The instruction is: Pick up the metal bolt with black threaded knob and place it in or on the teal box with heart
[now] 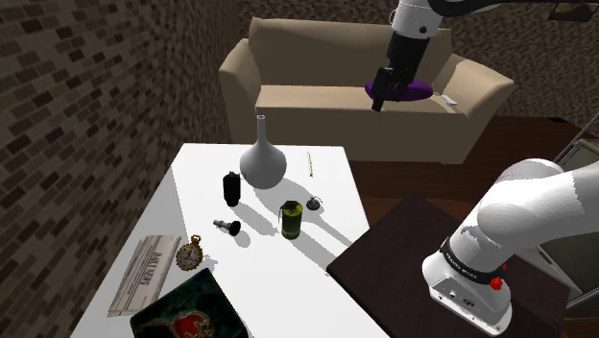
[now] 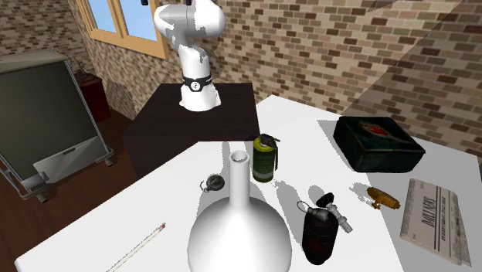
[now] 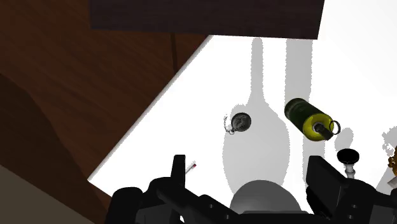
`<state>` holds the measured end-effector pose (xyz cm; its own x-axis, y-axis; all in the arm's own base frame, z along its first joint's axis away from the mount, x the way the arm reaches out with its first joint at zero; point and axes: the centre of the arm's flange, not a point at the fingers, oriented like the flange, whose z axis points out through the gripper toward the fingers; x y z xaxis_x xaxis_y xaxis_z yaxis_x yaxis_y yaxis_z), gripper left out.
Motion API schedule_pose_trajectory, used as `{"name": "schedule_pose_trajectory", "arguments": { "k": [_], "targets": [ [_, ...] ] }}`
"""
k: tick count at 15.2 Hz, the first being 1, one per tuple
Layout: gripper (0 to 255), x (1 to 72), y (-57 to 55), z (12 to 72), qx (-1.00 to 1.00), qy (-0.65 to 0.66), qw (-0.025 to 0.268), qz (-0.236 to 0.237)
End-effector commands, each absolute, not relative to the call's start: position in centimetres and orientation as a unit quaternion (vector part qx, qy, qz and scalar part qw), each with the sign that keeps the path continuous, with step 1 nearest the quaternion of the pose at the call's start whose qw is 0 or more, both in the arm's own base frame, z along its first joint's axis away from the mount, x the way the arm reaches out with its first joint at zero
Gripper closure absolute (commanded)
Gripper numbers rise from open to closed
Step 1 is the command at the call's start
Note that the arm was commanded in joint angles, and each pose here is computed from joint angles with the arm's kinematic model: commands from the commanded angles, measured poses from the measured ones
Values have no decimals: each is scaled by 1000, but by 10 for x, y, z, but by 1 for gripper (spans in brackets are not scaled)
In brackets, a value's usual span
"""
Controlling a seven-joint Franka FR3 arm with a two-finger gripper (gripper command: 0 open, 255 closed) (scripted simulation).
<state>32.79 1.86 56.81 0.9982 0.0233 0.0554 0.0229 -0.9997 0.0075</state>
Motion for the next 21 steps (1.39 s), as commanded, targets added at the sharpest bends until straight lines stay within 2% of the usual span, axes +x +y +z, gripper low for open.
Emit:
{"name": "schedule_pose_trajectory", "arguments": {
  "k": [1,21],
  "targets": [
    [0,328,19,568,1000,12,3,28],
    [0,469,176,404,995,98,-3,-5]
  ]
}}
